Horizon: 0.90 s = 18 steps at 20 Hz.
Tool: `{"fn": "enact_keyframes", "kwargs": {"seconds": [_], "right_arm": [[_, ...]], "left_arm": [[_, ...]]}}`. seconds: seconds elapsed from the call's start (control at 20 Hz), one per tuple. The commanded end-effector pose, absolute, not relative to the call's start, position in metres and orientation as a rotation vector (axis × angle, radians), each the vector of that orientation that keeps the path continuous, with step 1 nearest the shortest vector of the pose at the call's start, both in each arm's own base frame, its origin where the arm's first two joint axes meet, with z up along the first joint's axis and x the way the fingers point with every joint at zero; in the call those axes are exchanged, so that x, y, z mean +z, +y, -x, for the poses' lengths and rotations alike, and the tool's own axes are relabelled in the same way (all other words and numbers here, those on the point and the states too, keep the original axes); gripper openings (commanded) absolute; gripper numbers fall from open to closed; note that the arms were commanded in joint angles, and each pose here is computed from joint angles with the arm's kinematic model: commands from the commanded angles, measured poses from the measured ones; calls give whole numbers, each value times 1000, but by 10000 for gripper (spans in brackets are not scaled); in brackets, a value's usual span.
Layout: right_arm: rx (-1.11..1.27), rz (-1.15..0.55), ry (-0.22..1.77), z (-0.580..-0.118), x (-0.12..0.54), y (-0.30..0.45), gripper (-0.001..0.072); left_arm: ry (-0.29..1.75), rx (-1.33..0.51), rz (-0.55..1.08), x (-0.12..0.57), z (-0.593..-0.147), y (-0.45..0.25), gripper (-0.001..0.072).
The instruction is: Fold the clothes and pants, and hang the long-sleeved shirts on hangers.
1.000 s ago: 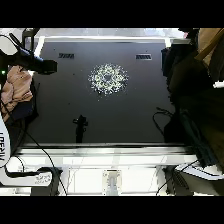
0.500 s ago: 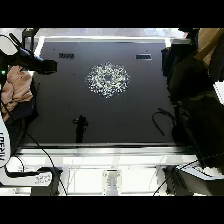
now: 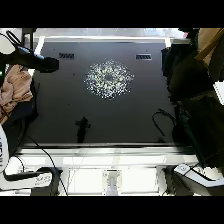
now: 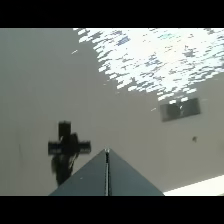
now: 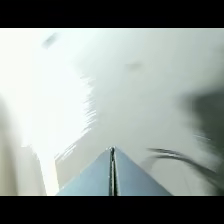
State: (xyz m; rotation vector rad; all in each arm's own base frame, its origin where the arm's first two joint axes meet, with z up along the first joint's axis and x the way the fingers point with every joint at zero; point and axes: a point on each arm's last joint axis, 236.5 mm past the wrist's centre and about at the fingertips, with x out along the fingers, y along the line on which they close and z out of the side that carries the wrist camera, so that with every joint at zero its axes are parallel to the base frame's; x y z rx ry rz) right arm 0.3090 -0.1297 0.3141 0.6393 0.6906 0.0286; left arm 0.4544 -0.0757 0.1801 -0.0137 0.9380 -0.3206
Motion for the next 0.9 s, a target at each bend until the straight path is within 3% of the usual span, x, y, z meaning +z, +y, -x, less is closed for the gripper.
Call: {"fn": "enact_keyframes", "kwargs": {"seconds": [0.0, 0.15, 0.3, 0.85], "right_arm": [[473, -340, 740, -347, 321, 18, 24], [572, -19, 848, -353, 277, 98, 24], [632, 140, 902, -347, 255, 137, 25], [660, 112, 922, -338, 255, 156, 25]], "left_arm": [[860, -366, 32, 219, -433, -99, 7], [819, -383, 50, 241, -418, -112, 7], [836, -391, 54, 239, -413, -117, 7], [1003, -401, 73, 213, -388, -118, 8]]}}
